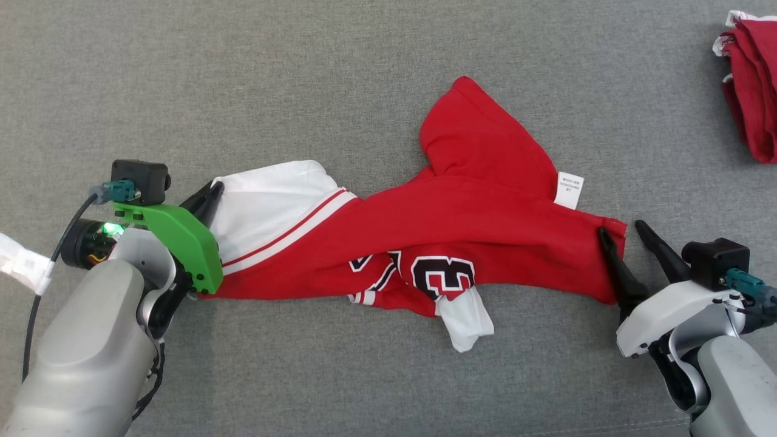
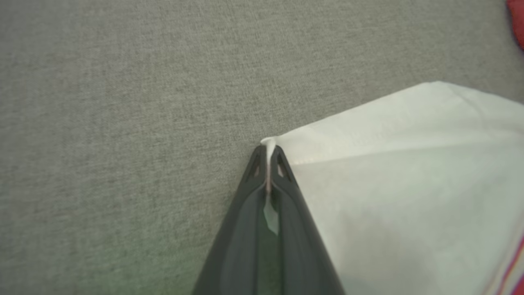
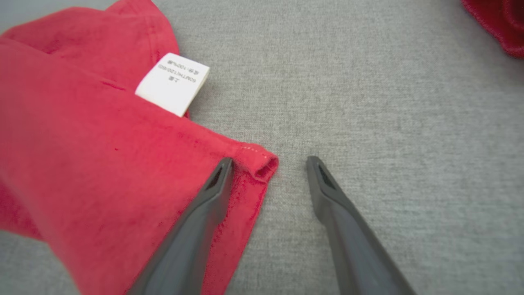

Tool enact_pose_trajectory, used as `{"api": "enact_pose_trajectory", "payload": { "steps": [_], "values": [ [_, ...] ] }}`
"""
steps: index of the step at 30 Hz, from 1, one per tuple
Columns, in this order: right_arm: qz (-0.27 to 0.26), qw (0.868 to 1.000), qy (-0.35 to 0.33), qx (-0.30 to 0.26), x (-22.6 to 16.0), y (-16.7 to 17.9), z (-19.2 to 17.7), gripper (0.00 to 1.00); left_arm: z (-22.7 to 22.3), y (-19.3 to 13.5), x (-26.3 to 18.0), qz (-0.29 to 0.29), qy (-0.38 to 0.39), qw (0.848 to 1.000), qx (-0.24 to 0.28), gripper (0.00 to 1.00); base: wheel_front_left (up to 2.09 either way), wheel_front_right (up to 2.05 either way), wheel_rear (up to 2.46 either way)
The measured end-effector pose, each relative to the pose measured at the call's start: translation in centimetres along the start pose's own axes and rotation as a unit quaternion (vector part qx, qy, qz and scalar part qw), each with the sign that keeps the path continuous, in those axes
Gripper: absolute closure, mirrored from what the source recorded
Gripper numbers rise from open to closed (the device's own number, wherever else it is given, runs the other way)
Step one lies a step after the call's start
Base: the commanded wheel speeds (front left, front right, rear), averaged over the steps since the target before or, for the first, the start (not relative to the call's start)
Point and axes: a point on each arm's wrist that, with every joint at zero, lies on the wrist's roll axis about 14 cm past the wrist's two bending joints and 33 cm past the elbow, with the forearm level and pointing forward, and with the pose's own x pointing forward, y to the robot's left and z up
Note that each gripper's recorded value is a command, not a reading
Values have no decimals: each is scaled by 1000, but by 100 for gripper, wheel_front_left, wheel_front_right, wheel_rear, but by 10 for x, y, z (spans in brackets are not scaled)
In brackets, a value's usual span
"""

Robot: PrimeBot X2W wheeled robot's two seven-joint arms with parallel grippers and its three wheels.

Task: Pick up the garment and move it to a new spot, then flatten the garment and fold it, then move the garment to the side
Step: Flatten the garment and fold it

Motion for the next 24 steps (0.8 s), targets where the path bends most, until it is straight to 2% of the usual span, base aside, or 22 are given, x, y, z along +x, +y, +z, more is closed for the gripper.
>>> {"api": "enact_pose_trajectory", "payload": {
  "steps": [3, 5, 7, 10, 14, 18, 20, 23, 24],
  "values": [
    [1, 1000, -26, -11, 1, -4, 13, 100, 15, 4, -5, 14, -52, 999, -4, 100, 0, 0, 0],
    [-2, 998, -65, -20, -1, -8, 35, 100, 34, 12, -14, 33, -101, 994, 1, 100, 0, 0, 0],
    [-2, 993, -116, -35, -4, -11, 66, 100, 62, 14, -25, 42, -160, 986, 12, 100, 0, 0, 0],
    [-2, 980, -189, -63, -17, -12, 116, 100, 116, 12, -52, 56, -256, 964, 45, 100, 0, 0, 0],
    [-4, 953, -283, -106, -48, -7, 189, 100, 194, 0, -112, 71, -387, 915, 87, 100, 0, 0, 0],
    [-11, 919, -369, -142, -90, 1, 262, 100, 263, -31, -190, 72, -504, 850, 132, 100, 0, 0, 0],
    [-15, 900, -408, -154, -115, 4, 295, 100, 292, -48, -231, 72, -551, 817, 153, 100, 0, 0, 0],
    [-21, 873, -455, -174, -151, 11, 335, 100, 323, -68, -284, 75, -600, 777, 176, 100, 0, 0, 0],
    [-22, 865, -468, -178, -161, 13, 345, 100, 329, -73, -296, 77, -609, 768, 181, 100, 0, 0, 0]
  ]
}}
